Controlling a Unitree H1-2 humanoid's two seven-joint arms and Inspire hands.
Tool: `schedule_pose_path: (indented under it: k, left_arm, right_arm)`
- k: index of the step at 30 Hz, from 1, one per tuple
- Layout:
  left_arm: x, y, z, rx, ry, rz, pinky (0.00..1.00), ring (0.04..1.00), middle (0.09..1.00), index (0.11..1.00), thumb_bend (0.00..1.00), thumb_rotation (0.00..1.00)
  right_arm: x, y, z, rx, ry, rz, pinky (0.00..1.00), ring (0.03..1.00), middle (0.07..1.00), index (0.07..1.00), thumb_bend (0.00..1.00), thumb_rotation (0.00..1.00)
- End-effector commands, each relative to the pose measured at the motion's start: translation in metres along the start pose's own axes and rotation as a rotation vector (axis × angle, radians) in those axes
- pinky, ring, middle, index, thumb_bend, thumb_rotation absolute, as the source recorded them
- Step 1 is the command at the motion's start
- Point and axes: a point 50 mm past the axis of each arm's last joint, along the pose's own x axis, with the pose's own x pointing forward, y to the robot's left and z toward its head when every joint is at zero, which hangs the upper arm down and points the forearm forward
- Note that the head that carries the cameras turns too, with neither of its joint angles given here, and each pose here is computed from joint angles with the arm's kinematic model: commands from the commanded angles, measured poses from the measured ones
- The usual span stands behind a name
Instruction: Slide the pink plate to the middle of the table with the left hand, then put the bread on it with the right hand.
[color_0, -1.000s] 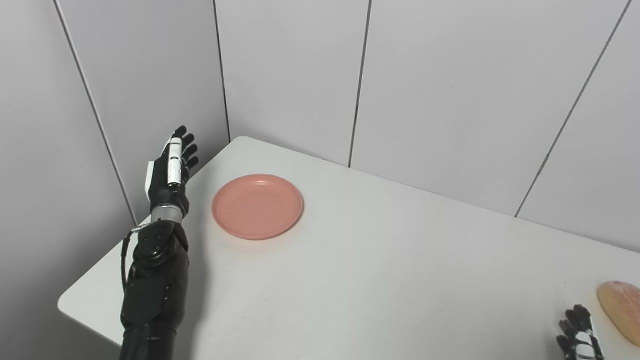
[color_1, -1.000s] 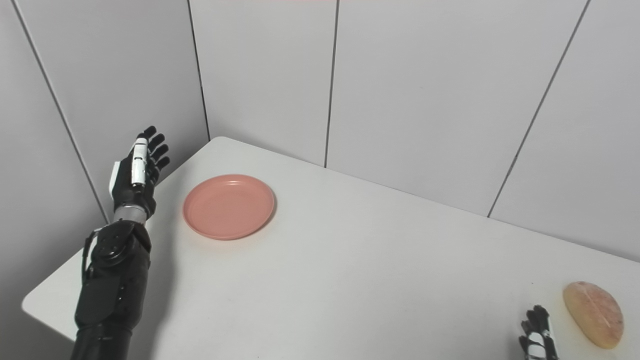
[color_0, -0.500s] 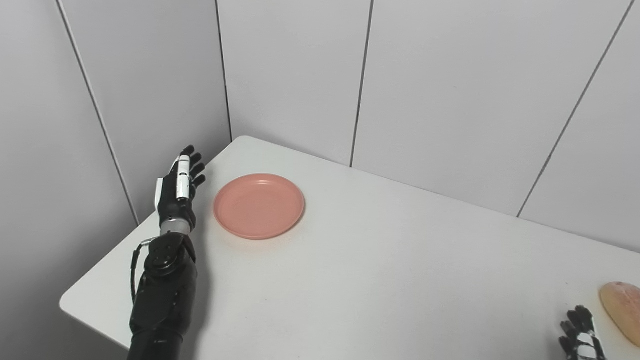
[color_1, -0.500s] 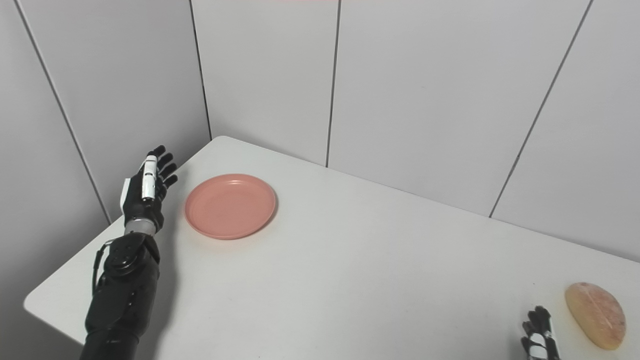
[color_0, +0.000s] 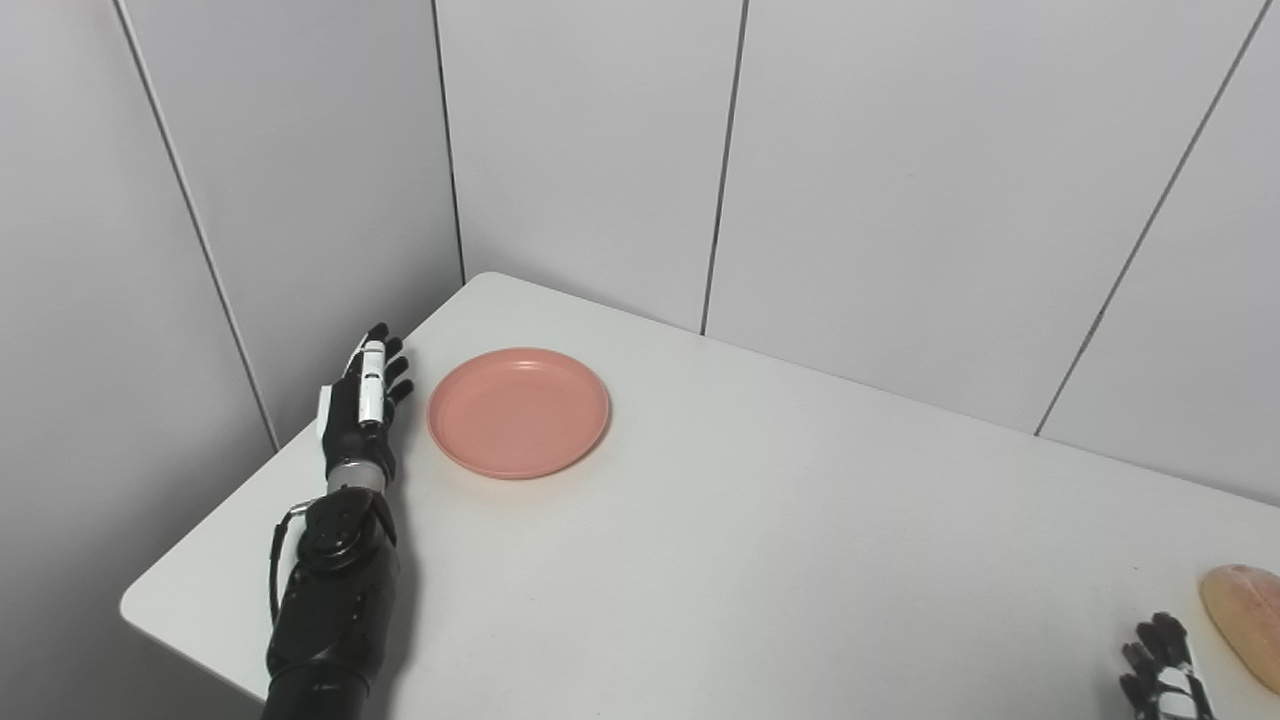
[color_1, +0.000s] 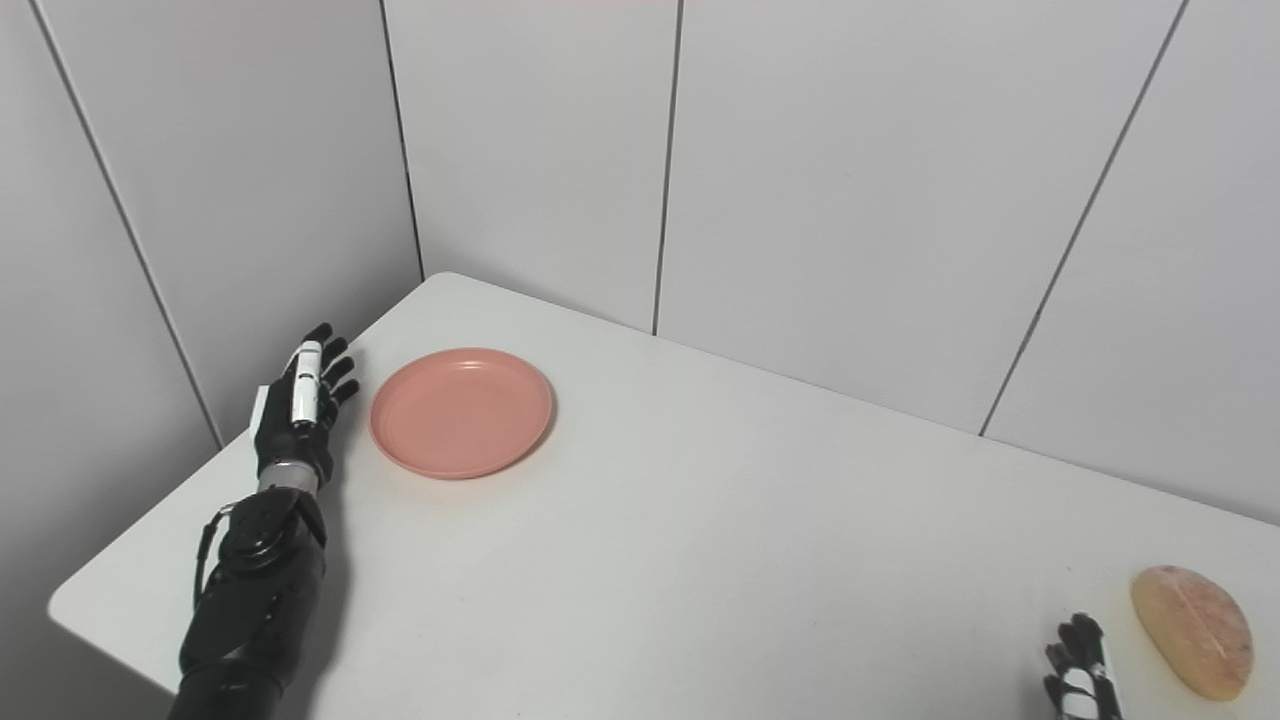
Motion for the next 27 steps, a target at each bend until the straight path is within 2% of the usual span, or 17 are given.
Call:
schedule_pose_path:
  k: [1, 11, 14, 23, 27]
  left_arm:
    - [0.011, 0.0, 0.022, 0.005, -0.093, -0.015, 0.88, 0.908, 0.903, 0.876, 0.26, 0.97]
    - [0.008, -0.008, -0.005, 0.01, -0.021, -0.047, 0.89, 0.895, 0.904, 0.887, 0.26, 1.0]
    - [0.006, -0.016, -0.009, 0.005, -0.006, -0.052, 0.89, 0.876, 0.883, 0.88, 0.25, 1.0]
    - [0.01, -0.034, -0.017, -0.032, 0.035, -0.095, 0.92, 0.907, 0.9, 0.877, 0.24, 0.98]
    - [0.012, -0.04, -0.021, 0.024, 0.04, -0.129, 0.88, 0.888, 0.888, 0.861, 0.25, 0.99]
  right_arm:
    - [-0.005, -0.005, -0.001, -0.008, 0.002, -0.005, 0.99, 0.965, 0.962, 0.959, 0.09, 1.0]
    - [-0.004, -0.004, -0.003, -0.02, 0.001, -0.003, 0.97, 0.953, 0.948, 0.941, 0.12, 1.0]
    - [-0.005, -0.003, -0.002, -0.018, 0.001, -0.004, 0.96, 0.949, 0.944, 0.937, 0.12, 1.0]
    - [-0.005, 0.0, -0.001, -0.01, 0.024, -0.007, 0.98, 0.962, 0.956, 0.946, 0.12, 1.0]
    - [-0.006, 0.0, 0.0, -0.012, 0.017, -0.003, 0.96, 0.954, 0.951, 0.941, 0.12, 1.0]
